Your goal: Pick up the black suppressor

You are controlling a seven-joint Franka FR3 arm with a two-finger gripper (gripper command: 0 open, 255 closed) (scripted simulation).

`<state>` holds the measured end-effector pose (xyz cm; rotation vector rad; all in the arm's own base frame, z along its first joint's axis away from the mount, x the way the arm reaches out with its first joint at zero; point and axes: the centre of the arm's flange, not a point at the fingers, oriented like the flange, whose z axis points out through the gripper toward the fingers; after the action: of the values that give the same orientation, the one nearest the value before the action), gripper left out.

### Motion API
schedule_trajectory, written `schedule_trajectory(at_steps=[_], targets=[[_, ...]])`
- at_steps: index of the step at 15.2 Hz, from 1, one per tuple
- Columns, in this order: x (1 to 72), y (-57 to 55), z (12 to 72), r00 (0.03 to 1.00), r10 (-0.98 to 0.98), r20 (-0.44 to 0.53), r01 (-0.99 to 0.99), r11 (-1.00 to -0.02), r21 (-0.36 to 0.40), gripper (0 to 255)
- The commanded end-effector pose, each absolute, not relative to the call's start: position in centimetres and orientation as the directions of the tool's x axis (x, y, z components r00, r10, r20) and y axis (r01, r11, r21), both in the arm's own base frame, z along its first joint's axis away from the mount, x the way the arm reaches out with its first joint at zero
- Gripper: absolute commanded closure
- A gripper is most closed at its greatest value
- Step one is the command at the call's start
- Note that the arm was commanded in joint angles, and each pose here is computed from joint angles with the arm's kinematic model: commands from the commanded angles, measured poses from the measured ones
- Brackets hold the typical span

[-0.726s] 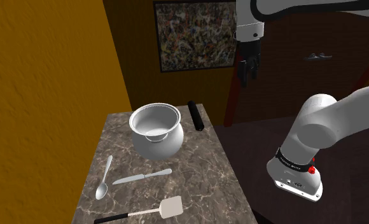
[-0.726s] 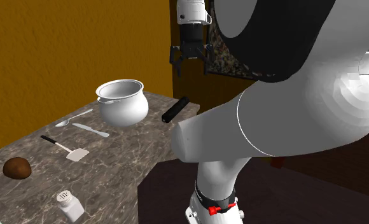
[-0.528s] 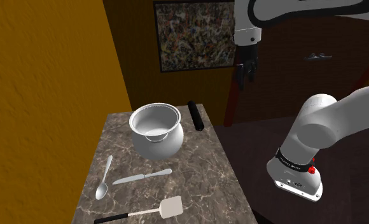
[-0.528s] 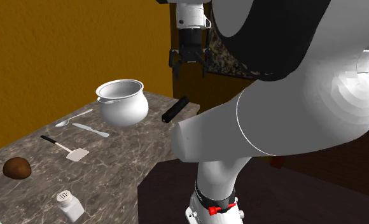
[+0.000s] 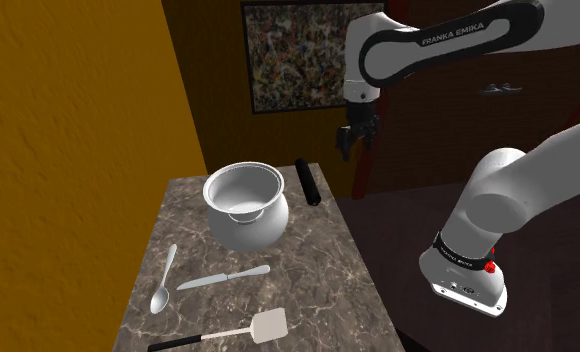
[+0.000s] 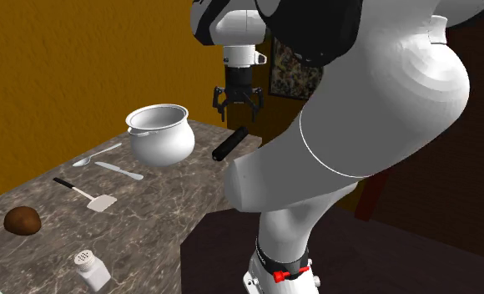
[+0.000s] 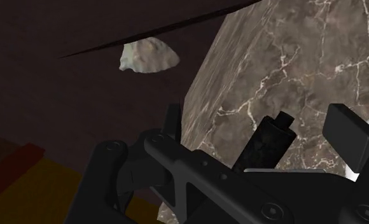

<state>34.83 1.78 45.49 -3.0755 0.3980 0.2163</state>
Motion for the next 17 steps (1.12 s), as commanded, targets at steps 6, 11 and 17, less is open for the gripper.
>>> schedule_trajectory(at_steps=[6,11,17], targets=[[39.8,2.7,38.9,0.914,-0.399,-0.068,-0.402,-0.914,-0.044,0],[43.6,2.7,34.4,0.867,-0.498,-0.021,-0.498,-0.864,-0.070,0],[47.3,2.4,30.1,0.813,-0.581,0.018,-0.577,-0.811,-0.097,0]])
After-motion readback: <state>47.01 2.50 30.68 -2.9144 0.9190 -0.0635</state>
